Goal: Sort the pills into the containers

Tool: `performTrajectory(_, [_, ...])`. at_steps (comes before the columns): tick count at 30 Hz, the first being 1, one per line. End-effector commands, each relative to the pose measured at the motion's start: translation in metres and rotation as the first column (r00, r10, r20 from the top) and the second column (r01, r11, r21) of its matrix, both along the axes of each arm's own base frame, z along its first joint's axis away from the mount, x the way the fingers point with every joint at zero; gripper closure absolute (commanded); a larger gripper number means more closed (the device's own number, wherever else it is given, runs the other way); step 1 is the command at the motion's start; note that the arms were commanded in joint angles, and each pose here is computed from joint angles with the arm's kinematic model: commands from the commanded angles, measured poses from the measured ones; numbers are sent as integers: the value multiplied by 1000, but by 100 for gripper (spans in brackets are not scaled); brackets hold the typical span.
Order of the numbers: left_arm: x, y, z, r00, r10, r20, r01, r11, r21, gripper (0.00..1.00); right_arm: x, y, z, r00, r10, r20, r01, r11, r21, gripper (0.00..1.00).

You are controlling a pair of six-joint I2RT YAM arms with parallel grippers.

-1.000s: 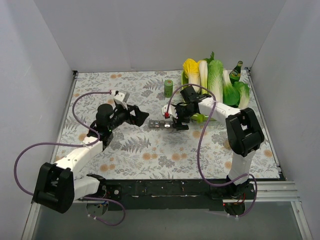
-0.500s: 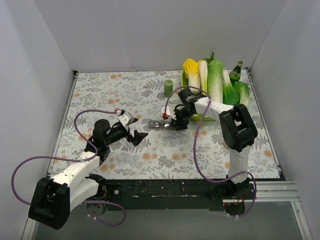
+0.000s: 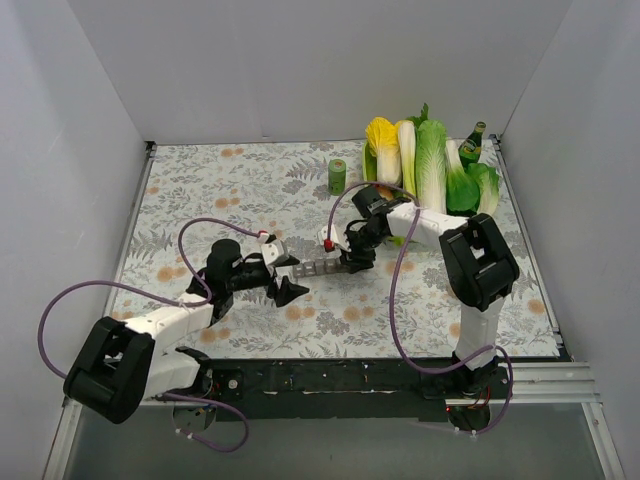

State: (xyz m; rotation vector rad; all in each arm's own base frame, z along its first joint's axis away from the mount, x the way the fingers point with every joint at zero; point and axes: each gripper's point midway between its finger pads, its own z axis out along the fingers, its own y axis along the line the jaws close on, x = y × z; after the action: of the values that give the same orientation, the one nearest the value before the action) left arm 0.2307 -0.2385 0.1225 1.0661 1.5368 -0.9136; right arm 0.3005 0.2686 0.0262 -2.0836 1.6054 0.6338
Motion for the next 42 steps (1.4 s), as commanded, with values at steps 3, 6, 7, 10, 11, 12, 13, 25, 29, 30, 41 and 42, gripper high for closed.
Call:
performTrajectory(3, [12, -5, 5, 996, 18, 85, -20, 1000, 15, 22, -38, 12, 11, 995, 87, -42, -85, 995, 46, 62])
performTrajectory(6, [18, -3, -3, 996, 49, 74, -52, 998, 37, 23, -47, 16, 12, 993, 107, -53, -104, 993, 59, 62])
performTrajectory(7, [21, -5, -4, 996, 51, 70, -54, 998, 43, 24, -48, 17, 11, 992, 110, -56, -107, 992, 61, 62])
performTrajectory(10, [24, -6, -18, 998, 68, 14, -69, 994, 86, 26, -51, 21, 12, 991, 116, -62, -112, 991, 71, 62])
performTrajectory(11, [26, -9, -16, 998, 66, 14, -67, 994, 86, 26, -50, 22, 12, 991, 117, -60, -112, 991, 72, 62])
performTrajectory(12, [29, -10, -20, 996, 84, 6, -84, 991, 102, 26, -51, 23, 13, 991, 118, -62, -113, 991, 73, 62])
performTrajectory(13, [31, -10, -22, 996, 90, 5, -89, 990, 111, 26, -51, 23, 13, 991, 117, -65, -112, 991, 73, 62])
performTrajectory(25, [59, -6, -54, 980, 200, -1, -191, 938, 288, 42, -52, 25, 16, 991, 120, -63, -115, 990, 88, 63])
performTrajectory(29, [70, -4, -55, 965, 260, -23, -240, 921, 308, 51, -53, 24, 14, 991, 118, -66, -113, 990, 83, 63])
performTrajectory(30, [70, -3, -58, 962, 269, -39, -244, 916, 317, 52, -53, 24, 14, 991, 119, -63, -114, 990, 82, 63])
performTrajectory(41, [78, -12, -63, 910, 352, -219, -260, 895, 362, 52, -54, 22, 8, 991, 117, -61, -113, 992, 63, 63])
performTrajectory(42, [79, -12, -64, 899, 365, -241, -262, 891, 370, 52, -53, 22, 9, 991, 119, -57, -115, 991, 65, 63])
